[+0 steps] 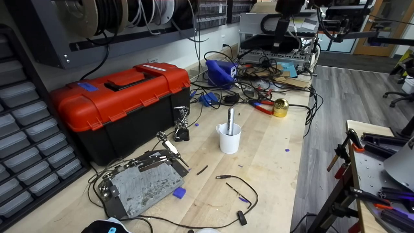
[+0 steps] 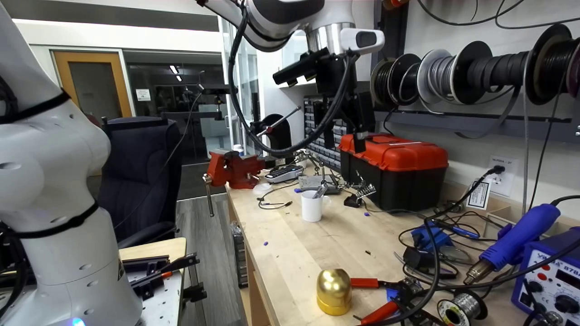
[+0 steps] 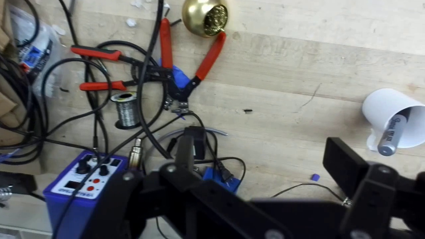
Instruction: Remove the marker from the mug and put it on the workbench
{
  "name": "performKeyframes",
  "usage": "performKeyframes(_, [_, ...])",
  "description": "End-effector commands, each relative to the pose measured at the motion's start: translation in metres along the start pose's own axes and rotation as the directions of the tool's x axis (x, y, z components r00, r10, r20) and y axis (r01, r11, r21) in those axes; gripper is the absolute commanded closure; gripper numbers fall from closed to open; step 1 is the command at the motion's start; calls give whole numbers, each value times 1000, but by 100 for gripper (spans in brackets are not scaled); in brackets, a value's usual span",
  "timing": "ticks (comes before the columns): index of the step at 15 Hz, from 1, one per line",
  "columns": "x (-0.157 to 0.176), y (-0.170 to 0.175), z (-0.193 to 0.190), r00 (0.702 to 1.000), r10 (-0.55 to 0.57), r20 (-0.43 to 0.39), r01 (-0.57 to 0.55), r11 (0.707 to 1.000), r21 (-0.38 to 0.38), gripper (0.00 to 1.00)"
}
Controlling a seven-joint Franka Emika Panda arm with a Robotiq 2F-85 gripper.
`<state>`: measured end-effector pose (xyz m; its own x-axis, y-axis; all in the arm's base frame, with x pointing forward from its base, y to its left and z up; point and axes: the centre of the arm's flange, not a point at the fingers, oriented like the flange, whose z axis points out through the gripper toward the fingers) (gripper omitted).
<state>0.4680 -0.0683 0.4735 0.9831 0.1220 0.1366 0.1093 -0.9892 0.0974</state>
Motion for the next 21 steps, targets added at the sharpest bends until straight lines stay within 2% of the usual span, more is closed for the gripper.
performKeyframes(1, [27, -23, 16, 999, -33, -22, 34, 998, 54, 0])
performKeyframes(7, [49, -47, 28, 997, -70, -42, 73, 992, 101, 0])
performKeyframes(13, [67, -76, 43, 986, -161, -53, 167, 975, 146, 0])
performKeyframes(21, [75, -121, 82, 957, -285, -44, 286, 920, 269, 0])
